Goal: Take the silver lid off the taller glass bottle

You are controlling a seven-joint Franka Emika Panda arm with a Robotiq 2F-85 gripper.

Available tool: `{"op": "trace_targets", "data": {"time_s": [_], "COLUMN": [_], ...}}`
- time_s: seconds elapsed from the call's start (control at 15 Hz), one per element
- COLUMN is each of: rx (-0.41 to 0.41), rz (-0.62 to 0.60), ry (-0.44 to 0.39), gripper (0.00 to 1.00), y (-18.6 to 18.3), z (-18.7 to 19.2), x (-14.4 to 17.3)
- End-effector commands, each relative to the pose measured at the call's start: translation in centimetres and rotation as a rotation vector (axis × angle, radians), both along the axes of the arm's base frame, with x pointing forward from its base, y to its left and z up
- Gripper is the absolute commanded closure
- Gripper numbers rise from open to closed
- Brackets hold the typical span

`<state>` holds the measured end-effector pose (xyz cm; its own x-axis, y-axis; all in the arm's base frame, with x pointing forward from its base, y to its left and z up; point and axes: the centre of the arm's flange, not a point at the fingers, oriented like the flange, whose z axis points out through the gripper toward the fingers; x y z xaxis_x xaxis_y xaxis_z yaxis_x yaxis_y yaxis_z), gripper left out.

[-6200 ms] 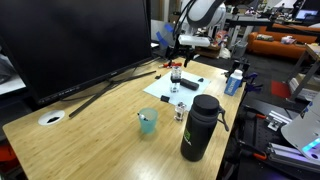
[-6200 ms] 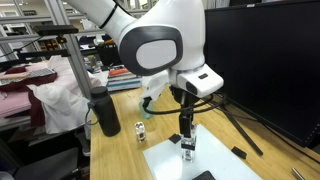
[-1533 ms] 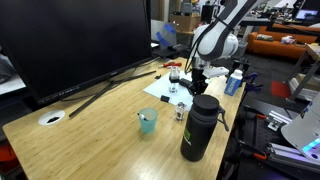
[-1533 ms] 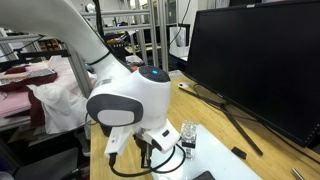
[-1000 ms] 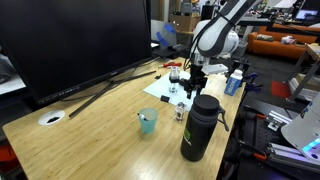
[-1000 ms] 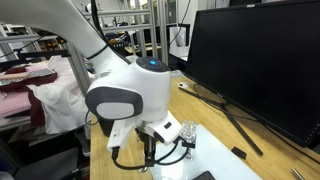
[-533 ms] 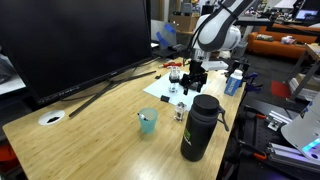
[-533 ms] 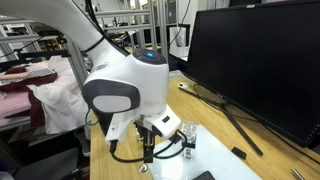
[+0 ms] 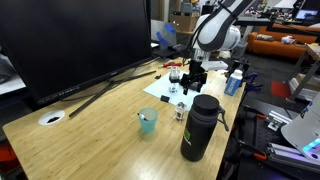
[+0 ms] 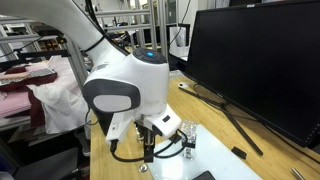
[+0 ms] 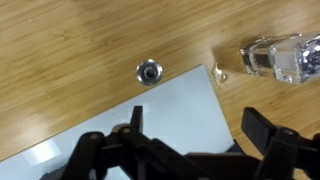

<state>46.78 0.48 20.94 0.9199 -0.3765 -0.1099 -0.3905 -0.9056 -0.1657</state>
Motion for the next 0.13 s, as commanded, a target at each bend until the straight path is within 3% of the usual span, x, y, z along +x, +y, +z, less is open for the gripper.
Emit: {"op": "trace_targets", "data": {"time_s": [0.0,0.07], "rx": [0.0,0.0], "rz": [0.0,0.0], "ry": [0.0,0.0], "gripper": [0.0,0.0], "y": [0.0,0.0], "z": [0.0,0.0], "x": [0.0,0.0]}}
